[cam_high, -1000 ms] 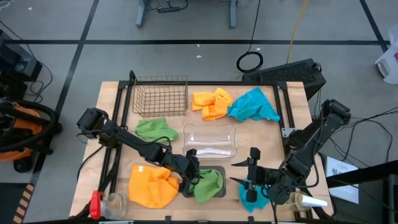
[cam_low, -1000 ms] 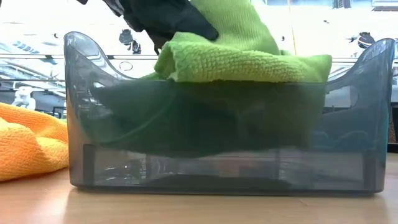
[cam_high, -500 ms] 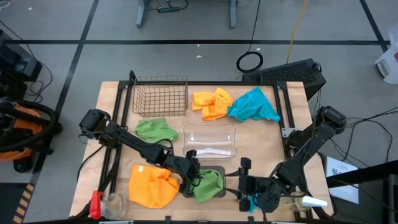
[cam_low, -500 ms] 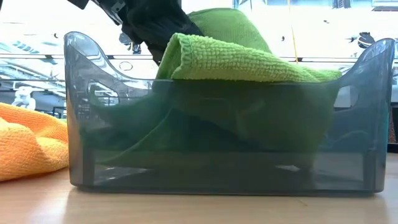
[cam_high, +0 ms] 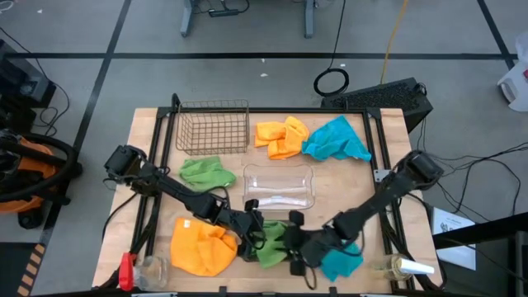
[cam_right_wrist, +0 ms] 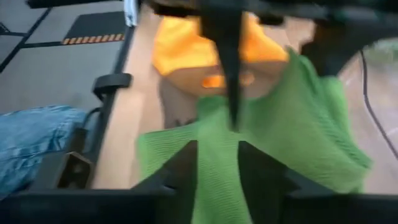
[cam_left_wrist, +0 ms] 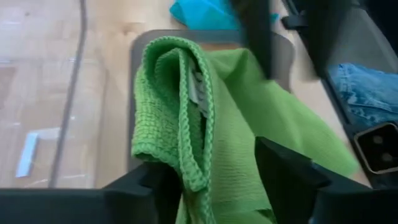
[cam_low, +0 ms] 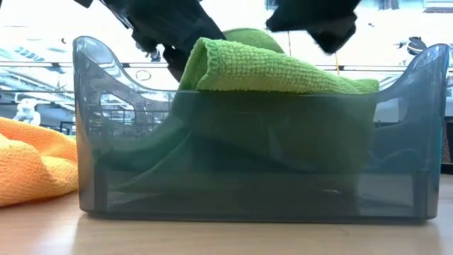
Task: Sort microfiber towel by color & place in baskets
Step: Put the right green towel into the black transparent bin
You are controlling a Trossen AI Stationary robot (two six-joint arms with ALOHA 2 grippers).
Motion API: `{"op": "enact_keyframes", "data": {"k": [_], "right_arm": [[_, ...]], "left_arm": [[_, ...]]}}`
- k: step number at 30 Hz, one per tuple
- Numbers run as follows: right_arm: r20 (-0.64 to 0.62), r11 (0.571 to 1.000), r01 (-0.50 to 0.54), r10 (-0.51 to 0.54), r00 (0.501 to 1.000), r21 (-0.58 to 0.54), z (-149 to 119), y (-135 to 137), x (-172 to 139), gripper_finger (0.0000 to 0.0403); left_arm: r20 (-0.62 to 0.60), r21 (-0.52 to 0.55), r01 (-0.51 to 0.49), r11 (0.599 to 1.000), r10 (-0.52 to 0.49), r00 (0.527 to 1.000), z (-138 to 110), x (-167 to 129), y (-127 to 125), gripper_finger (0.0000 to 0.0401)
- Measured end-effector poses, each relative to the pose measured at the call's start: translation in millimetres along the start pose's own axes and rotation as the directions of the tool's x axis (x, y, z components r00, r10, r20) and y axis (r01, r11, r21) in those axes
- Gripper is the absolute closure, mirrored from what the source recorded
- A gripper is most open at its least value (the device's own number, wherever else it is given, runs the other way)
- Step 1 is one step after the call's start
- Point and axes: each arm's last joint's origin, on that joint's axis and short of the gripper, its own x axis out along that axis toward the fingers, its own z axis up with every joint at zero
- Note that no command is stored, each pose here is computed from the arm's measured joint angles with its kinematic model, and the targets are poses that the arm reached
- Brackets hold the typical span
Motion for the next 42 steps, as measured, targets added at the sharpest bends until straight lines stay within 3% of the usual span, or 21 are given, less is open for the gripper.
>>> {"op": "enact_keyframes", "data": {"k": [5,7,15,24,35,42], "right_arm": [[-0.05,1.0,0.012,-0.011,0.999,0.022,-3.8,-13.6,17.7,0.0384],[-0.06,1.0,0.018,-0.017,0.998,0.022,-5.3,-16.3,21.7,0.0397],[-0.079,0.999,0.045,-0.044,0.996,0.003,-7.1,-22.9,27.2,0.04],[-0.095,0.998,0.056,-0.057,0.994,-0.015,-10.9,-26.0,33.2,0.0402],[-0.141,0.998,0.063,-0.065,0.988,-0.013,-23.2,-26.6,43.8,0.0403],[-0.149,0.998,0.053,-0.055,0.987,-0.016,-23.6,-26.3,43.7,0.0403]], "left_arm": [[0.004,0.01,0.017,1.0,-0.017,1.0,0.6,-4.2,-6.1,0.017],[0.023,0.01,0.026,1.0,-0.026,0.999,4.4,-9.7,-8.4,0.0164],[0.108,0.023,0.067,0.997,-0.069,0.992,23.2,-44.9,-17.9,0.0161],[0.1,0.028,0.005,1.0,-0.007,0.995,25.4,-68.6,-20.6,0.0161],[0.04,0.044,-0.157,0.987,0.156,0.987,9.1,-46.3,-18.2,0.0161],[0.029,0.048,-0.164,0.985,0.163,0.986,-3.6,-15.6,-18.9,0.0161]]}}
